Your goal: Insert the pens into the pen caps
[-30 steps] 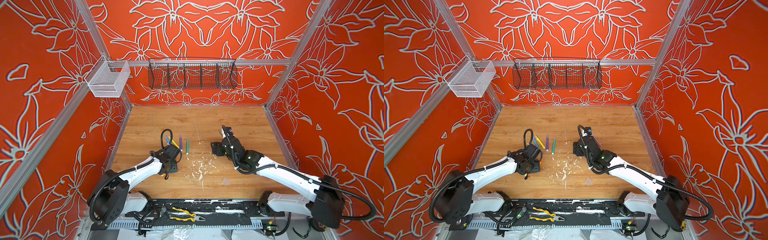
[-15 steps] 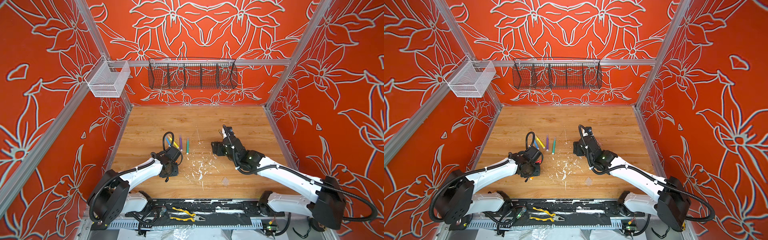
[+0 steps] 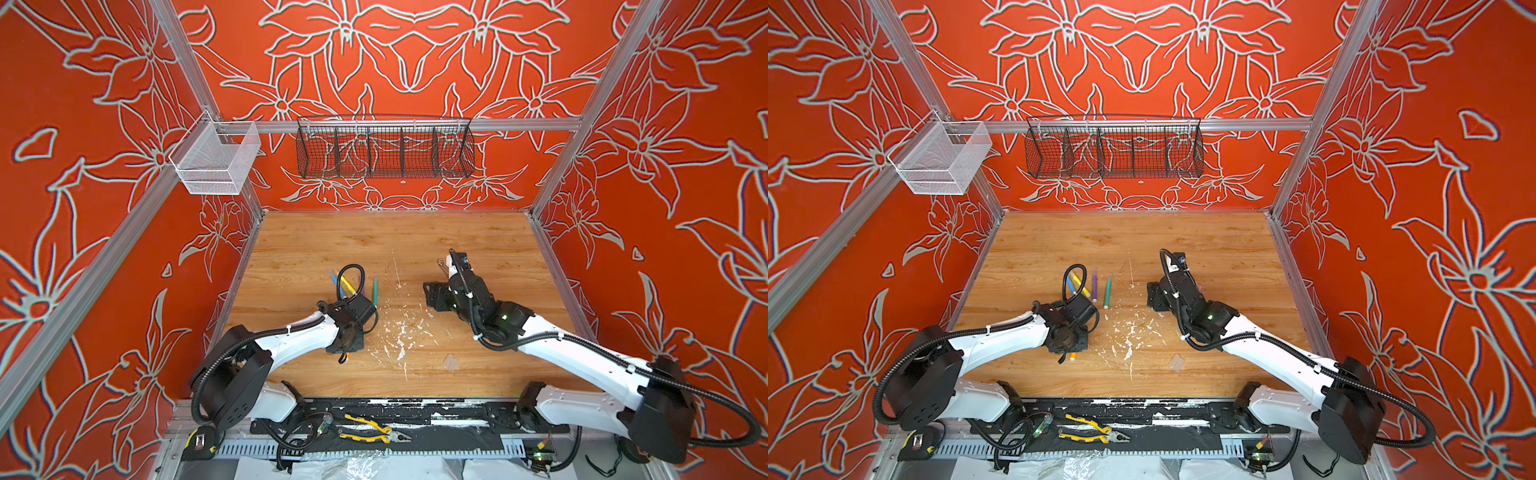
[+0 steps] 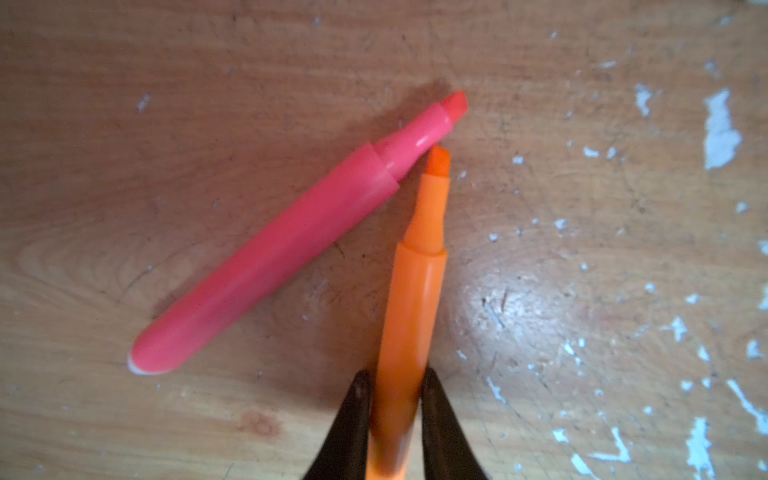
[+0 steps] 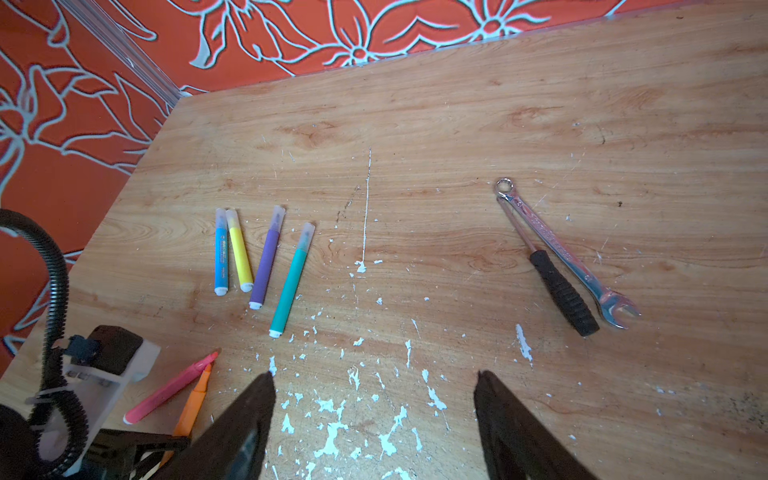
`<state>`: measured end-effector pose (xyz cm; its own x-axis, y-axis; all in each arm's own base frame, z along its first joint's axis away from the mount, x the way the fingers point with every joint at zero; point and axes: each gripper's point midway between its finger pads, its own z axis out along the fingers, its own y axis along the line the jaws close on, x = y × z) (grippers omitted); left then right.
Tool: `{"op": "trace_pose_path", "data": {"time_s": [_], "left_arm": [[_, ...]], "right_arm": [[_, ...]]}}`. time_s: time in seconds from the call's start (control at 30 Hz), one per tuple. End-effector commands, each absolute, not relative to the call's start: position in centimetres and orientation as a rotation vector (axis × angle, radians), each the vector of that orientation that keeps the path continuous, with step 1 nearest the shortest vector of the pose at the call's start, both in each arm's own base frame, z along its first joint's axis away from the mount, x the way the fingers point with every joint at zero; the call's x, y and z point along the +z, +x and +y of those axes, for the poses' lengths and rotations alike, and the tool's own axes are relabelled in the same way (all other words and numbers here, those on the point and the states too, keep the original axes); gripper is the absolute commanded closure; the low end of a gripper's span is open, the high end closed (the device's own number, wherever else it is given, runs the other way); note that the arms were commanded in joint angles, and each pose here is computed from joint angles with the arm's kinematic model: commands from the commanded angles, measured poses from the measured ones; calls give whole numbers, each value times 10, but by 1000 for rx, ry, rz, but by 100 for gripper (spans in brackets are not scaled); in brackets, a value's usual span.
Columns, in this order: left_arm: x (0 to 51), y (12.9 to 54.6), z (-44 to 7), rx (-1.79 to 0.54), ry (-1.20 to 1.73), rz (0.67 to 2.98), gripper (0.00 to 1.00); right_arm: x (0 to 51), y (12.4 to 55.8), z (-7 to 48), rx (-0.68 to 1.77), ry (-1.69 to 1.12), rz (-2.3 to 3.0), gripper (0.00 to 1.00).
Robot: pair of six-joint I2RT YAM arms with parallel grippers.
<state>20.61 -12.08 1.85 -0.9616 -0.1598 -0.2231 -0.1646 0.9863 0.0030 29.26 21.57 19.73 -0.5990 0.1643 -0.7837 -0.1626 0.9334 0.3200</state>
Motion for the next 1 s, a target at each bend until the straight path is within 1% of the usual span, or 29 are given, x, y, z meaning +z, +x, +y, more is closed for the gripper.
{"op": "trace_pose_path", "data": {"time_s": [0.0, 0.07, 0.23, 0.37, 0.43, 0.57, 0.63, 0.8, 0.97], "left_arm": [[12, 192, -105, 149, -262, 2944, 82], [12, 191, -106, 139, -261, 2944, 84], [10, 188, -106, 140, -254, 2953, 84], [10, 184, -106, 147, -253, 2953, 74], [10, 183, -106, 150, -248, 2955, 72], [10, 181, -107, 145, -243, 2954, 72], [9, 181, -109, 136, -233, 2957, 73], [7, 181, -112, 133, -215, 2967, 81], [4, 181, -116, 113, -200, 2981, 85]], "right_arm": [[197, 290, 211, 459, 21, 2166, 22], [198, 290, 210, 458, 23, 2164, 22], [199, 290, 209, 459, 26, 2158, 23], [199, 289, 209, 460, 27, 2157, 22], [199, 289, 209, 462, 27, 2159, 22], [200, 289, 209, 464, 30, 2155, 22], [199, 289, 209, 461, 28, 2158, 22], [200, 289, 208, 463, 32, 2152, 22], [199, 289, 207, 461, 37, 2152, 23]]}}
